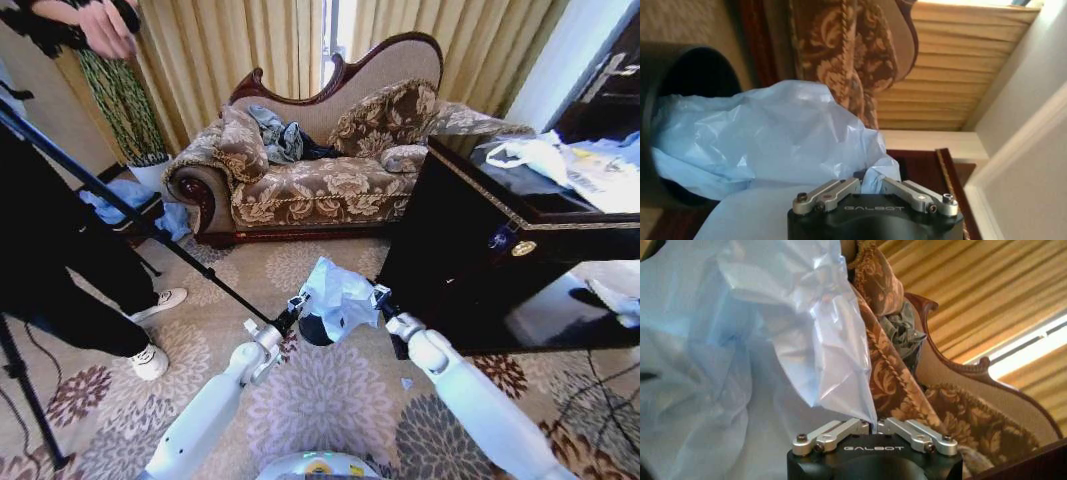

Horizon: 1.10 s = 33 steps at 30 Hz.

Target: Place a garbage bag over the trash bin.

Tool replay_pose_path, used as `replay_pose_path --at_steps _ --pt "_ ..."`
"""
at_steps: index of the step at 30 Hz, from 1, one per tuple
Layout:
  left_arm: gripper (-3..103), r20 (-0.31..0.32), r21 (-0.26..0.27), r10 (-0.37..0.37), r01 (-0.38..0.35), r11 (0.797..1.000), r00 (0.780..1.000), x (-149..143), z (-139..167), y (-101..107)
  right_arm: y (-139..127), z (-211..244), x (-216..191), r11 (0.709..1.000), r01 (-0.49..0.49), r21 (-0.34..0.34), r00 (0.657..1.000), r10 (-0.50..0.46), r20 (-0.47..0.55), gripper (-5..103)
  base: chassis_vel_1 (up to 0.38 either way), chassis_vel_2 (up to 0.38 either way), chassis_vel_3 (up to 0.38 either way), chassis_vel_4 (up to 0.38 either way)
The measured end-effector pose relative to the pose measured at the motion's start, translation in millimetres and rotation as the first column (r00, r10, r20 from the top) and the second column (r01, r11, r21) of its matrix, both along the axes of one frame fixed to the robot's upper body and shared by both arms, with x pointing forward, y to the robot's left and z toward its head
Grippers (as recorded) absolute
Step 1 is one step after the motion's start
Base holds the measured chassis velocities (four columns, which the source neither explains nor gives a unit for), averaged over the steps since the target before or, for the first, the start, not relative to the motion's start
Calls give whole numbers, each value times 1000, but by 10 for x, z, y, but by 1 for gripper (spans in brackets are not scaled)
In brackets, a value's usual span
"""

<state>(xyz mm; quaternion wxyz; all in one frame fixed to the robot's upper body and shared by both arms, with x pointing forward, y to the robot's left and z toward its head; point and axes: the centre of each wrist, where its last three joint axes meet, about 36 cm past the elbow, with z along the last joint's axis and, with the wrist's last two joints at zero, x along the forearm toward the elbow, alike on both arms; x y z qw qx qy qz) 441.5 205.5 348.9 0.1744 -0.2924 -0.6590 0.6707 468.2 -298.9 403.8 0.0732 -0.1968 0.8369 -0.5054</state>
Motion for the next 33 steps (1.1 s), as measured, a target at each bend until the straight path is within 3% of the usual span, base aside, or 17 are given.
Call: replay_pose_path --at_steps 8,16,24,33 --pt "0 -1 -40 -12 12 999 1000 -34 44 -124 -260 401 -285 996 -14 -86 1000 15 1 0 0 0 0 0" --pt "0 -91 -73 57 -64 995 994 -30 -237 -171 -331 425 -596 988 -63 -141 996 54 -64 0 0 0 0 0" --pt "0 -163 -83 101 -116 990 981 -348 -417 -193 -184 520 -555 973 -157 -172 986 143 -89 0 0 0 0 0" --pt "0 -116 -96 85 -96 991 990 -348 -36 -169 100 748 -234 958 -220 -184 975 212 -60 0 0 0 0 0"
